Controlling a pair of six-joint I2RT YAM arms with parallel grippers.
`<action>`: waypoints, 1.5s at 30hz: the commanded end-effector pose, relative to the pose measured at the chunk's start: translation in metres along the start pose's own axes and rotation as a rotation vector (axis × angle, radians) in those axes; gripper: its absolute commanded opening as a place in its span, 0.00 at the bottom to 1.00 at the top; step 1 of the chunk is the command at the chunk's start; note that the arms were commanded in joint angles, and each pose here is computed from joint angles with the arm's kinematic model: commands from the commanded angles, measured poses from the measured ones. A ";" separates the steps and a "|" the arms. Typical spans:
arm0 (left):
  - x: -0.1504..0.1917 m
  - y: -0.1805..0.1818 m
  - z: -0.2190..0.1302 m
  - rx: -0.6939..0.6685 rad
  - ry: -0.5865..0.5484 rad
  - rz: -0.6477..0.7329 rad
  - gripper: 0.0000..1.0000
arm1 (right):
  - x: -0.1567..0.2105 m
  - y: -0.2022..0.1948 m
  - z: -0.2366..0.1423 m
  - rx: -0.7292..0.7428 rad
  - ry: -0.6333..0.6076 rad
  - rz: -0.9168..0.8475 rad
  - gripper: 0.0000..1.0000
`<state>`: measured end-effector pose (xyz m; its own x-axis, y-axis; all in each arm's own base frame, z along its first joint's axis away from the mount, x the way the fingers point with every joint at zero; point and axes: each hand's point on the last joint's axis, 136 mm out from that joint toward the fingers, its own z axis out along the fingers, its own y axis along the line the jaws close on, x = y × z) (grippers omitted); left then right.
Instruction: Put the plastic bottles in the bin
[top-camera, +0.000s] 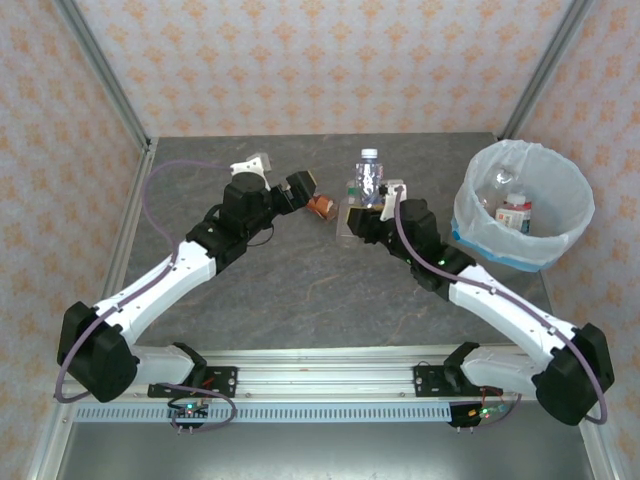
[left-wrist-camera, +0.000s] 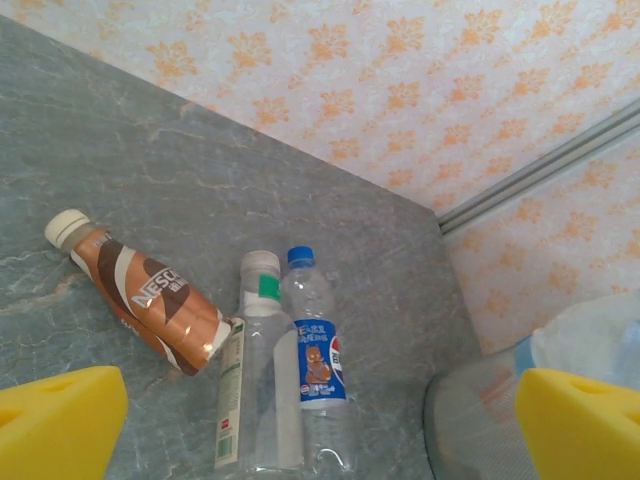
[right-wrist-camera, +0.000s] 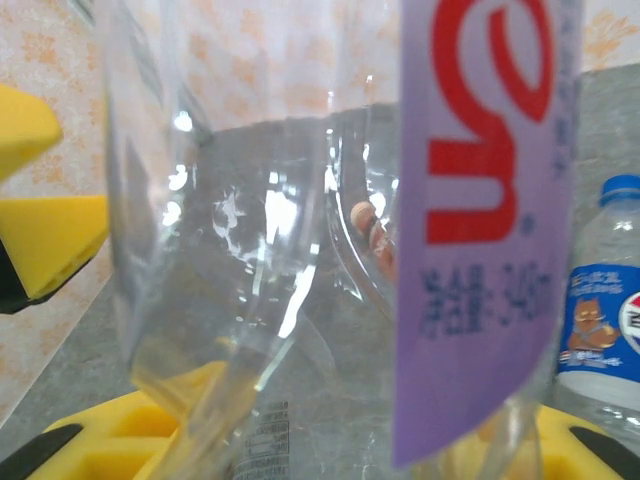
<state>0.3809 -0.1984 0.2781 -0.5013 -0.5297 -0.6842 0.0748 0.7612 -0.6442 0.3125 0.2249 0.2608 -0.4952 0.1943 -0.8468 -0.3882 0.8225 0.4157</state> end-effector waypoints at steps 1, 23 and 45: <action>0.001 0.016 0.005 -0.074 -0.007 0.027 1.00 | -0.029 -0.008 -0.020 0.068 -0.049 -0.032 0.35; 0.023 0.031 0.026 -0.145 0.084 0.010 1.00 | -0.116 -0.057 -0.129 0.299 -0.229 0.019 0.35; 0.026 0.005 0.020 0.007 0.114 0.043 1.00 | -0.152 -0.187 -0.192 0.699 -0.411 0.184 0.35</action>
<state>0.3864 -0.2100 0.2236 -0.6321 -0.4564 -0.6262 0.0002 0.8080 -0.5891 0.3046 -0.0507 0.3626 -0.1889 0.4257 -0.8849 0.3093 0.8811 0.3578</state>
